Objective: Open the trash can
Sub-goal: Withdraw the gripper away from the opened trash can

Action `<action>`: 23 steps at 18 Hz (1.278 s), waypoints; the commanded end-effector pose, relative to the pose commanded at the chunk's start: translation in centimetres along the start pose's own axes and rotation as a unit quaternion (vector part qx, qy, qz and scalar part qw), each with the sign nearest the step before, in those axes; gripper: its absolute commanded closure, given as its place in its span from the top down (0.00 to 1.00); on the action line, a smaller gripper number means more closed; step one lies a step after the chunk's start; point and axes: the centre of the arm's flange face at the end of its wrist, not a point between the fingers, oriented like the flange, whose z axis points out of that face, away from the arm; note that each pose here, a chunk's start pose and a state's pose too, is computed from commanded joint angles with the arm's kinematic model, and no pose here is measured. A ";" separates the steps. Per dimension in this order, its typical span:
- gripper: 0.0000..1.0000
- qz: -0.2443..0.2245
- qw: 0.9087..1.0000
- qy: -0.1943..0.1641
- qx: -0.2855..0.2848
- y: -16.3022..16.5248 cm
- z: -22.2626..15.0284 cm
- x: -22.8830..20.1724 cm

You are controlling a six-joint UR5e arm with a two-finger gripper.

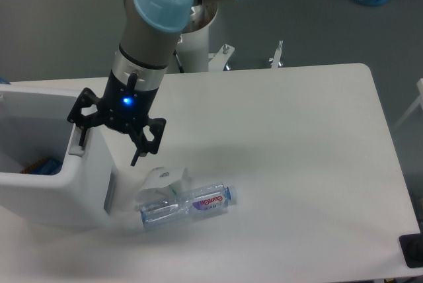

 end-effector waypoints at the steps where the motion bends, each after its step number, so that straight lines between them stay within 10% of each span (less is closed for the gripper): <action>1: 1.00 0.001 1.000 -0.001 0.002 -0.1 -0.2 0.1; 10: 1.00 0.011 0.999 -0.049 0.003 -1.2 -1.1 -2.1; 23: 1.00 0.099 0.978 -0.167 -0.081 4.3 -2.0 -24.9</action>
